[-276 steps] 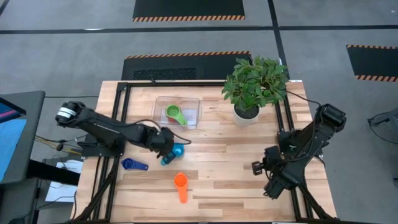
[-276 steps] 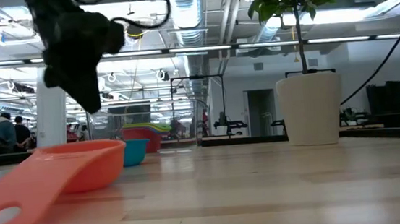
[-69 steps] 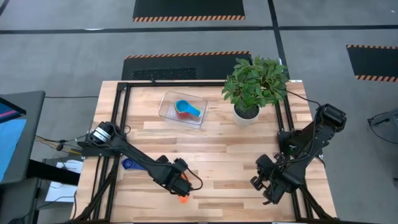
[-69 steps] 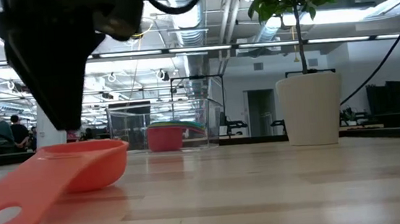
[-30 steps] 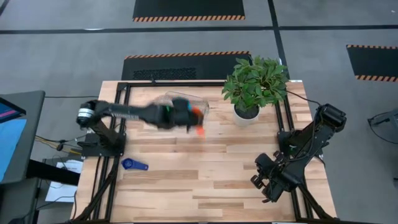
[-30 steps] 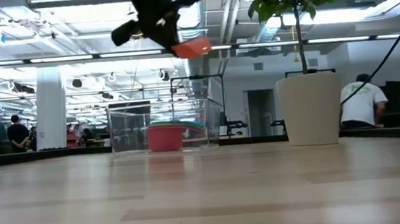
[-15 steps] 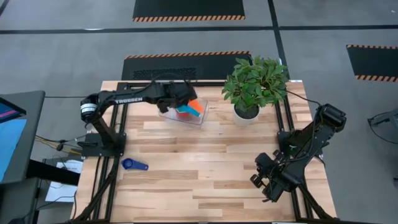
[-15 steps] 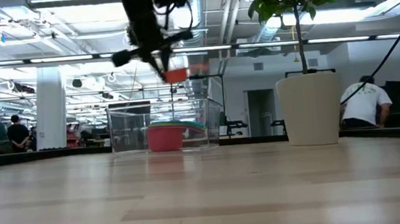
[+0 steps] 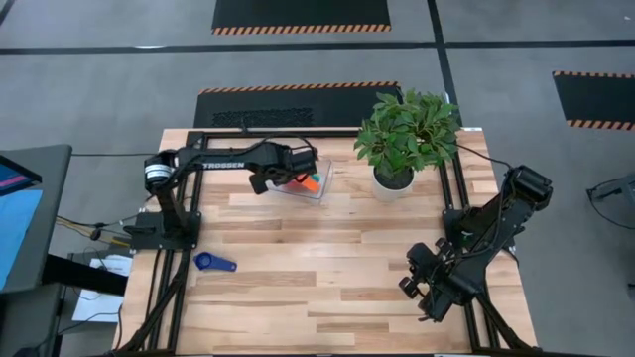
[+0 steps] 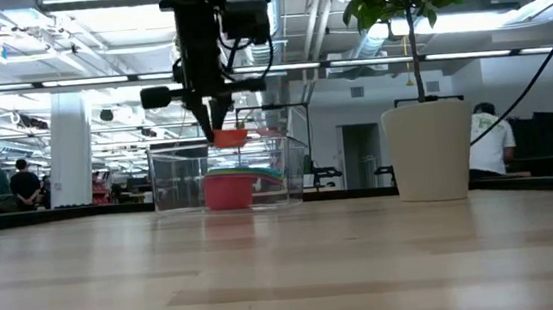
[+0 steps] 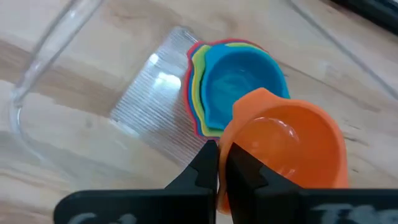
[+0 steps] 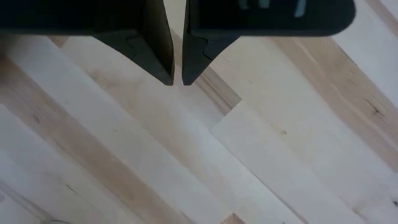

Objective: Nest measuring cups in basket
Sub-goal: Stack the orange measuring cup on top of the light blue measuring cup in the transparent bin

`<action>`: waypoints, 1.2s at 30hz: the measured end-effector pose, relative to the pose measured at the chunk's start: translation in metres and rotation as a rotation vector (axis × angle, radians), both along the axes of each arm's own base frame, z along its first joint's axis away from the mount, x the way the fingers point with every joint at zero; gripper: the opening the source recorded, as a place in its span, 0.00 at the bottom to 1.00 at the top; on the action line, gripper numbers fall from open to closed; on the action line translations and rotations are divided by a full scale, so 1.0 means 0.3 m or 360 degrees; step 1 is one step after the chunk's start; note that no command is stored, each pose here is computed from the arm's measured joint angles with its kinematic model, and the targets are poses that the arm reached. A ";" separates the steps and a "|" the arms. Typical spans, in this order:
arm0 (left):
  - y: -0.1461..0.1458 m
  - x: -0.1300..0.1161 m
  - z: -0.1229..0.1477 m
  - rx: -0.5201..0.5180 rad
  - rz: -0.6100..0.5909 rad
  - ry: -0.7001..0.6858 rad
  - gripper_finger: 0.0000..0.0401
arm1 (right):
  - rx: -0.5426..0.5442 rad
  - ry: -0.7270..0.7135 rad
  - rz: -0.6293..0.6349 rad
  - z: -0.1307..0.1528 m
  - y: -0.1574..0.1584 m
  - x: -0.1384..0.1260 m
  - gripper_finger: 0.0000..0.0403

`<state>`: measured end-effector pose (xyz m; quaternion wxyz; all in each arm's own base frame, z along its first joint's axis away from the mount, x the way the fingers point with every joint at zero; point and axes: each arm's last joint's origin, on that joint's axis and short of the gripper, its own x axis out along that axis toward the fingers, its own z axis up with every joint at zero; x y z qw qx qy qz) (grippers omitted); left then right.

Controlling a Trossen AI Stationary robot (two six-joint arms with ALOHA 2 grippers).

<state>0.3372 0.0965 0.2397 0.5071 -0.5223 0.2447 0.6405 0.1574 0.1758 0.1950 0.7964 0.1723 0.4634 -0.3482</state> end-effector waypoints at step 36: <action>0.084 0.023 -0.074 0.0100 0.0007 0.0096 0.13 | 0.0016 0.0006 0.0003 -0.001 0.002 0.001 0.14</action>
